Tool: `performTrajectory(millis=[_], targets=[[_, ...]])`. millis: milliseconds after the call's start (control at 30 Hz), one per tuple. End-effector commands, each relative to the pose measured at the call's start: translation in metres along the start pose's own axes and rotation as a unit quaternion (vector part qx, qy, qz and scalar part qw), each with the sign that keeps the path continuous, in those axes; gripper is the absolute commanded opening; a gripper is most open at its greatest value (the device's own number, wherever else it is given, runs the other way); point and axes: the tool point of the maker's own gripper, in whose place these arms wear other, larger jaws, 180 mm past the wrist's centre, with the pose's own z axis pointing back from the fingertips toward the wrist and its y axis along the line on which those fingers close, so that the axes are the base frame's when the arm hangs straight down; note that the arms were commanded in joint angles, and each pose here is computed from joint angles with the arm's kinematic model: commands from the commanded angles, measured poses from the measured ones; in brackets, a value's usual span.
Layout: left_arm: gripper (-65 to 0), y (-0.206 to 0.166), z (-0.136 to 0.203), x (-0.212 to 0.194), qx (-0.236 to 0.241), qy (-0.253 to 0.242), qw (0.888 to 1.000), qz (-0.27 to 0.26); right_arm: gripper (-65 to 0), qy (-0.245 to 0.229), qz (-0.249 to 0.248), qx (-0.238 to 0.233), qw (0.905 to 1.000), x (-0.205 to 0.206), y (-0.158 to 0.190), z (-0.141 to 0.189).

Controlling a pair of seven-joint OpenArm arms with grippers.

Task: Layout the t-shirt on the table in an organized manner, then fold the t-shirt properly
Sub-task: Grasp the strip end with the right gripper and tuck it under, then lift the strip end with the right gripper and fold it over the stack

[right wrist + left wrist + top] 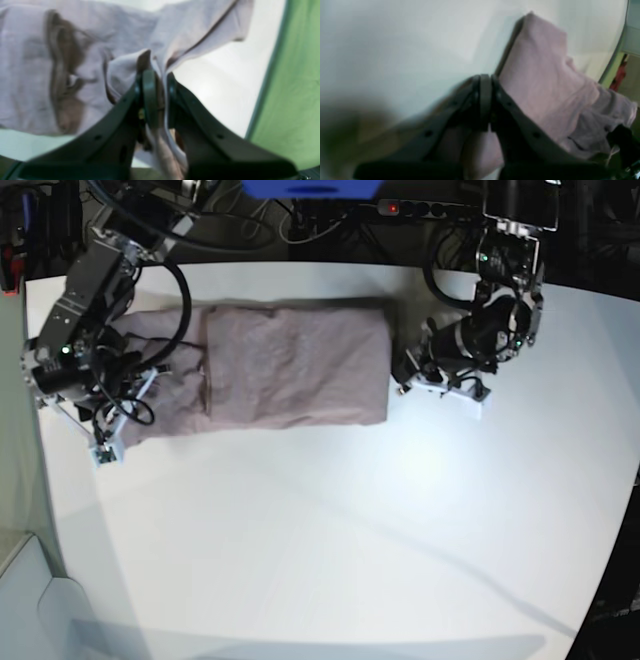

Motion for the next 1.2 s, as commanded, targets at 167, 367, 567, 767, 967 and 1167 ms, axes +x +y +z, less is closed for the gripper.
performTrajectory(millis=[167,367,567,767,967,1167], targets=[[-65.0,-0.002,-0.004,0.004,-0.001,0.0,1.0,-0.001,-65.0,-0.023,0.049,0.054,0.9971,0.013,0.052,0.008],[-65.0,-0.014,-0.01,-0.001,-0.008,0.011,1.0,-0.019,-65.0,-0.07,0.08,0.146,0.9835,0.03,0.105,0.015],[-65.0,-0.018,-0.012,-0.005,-0.011,0.016,0.999,-0.026,-65.0,-0.102,0.107,0.197,0.9691,0.046,0.138,0.025],[-65.0,-0.017,-0.011,-0.004,-0.009,0.015,1.0,-0.024,-65.0,-0.128,0.129,0.227,0.9567,0.065,0.166,0.034],[-65.0,-0.023,-0.014,-0.008,-0.017,0.018,1.0,-0.018,-65.0,-0.134,0.164,0.249,0.9449,0.073,0.189,0.037],[-65.0,-0.026,-0.015,-0.012,-0.02,0.021,0.999,-0.018,-65.0,-0.139,0.181,0.287,0.9302,0.075,0.218,0.032]])
